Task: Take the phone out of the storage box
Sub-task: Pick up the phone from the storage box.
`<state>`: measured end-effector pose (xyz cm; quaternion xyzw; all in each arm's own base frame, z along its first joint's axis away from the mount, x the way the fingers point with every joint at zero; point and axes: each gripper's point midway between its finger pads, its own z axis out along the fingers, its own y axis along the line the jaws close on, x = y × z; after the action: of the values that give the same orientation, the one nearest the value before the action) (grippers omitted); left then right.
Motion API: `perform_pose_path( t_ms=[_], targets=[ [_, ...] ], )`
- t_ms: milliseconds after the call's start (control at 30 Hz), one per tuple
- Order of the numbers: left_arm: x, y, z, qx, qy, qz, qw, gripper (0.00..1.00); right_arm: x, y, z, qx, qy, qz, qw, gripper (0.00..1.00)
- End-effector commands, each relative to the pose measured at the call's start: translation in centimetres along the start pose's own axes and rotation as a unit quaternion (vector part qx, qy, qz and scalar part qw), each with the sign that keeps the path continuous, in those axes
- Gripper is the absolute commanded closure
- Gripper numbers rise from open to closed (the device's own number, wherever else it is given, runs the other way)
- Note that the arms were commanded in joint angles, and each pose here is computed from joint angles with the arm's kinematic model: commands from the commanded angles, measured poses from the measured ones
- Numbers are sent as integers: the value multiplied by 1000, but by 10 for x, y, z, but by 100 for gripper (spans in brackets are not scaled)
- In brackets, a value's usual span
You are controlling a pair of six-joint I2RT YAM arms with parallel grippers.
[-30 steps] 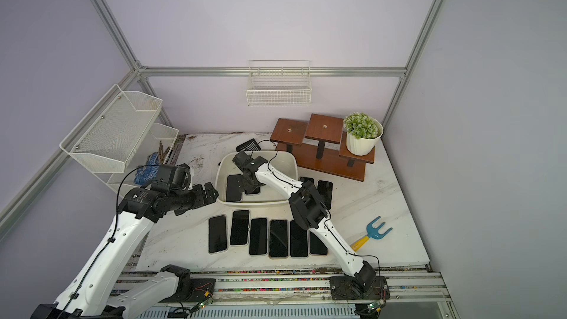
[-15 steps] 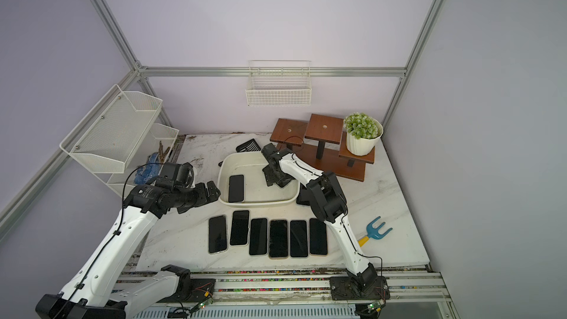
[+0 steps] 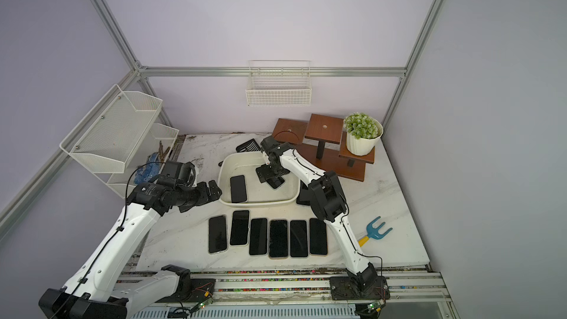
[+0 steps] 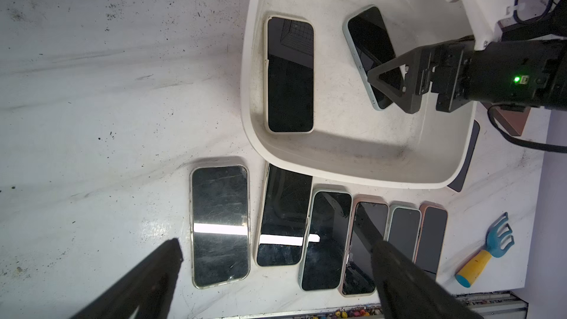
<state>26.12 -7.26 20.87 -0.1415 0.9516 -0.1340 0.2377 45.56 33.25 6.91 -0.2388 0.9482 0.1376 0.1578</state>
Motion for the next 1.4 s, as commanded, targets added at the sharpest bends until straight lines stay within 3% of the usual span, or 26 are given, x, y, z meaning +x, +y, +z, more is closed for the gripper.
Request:
perform_pose_path(
  t_ms=[0, 200, 633, 833, 1067, 1233, 1367],
  targets=[
    [-6, -3, 3, 7, -6, 5, 1000, 0, -8, 3, 8, -23, -8, -38, 999, 0],
    [-4, -2, 3, 4, 0, 6, 1000, 0, -10, 4, 16, -26, -11, -82, 996, 0],
    [1, 0, 7, 2, 12, 5, 1000, 0, -6, -33, 27, 74, 3, -101, 992, 0],
    [0, -1, 10, 3, 14, 5, 1000, 0, -8, -32, 30, 75, -1, -101, 992, 0],
    [-1, -3, 13, 5, 20, 3, 1000, 0, 4, -4, 47, -17, 14, -105, 994, 0],
    [-1, -4, 13, 8, 21, 3, 1000, 0, 18, -9, 60, -1, 36, -110, 993, 0],
    [0, -5, 13, 10, 24, 2, 1000, 0, 32, -23, 68, 56, 63, -133, 988, 2]
  ],
)
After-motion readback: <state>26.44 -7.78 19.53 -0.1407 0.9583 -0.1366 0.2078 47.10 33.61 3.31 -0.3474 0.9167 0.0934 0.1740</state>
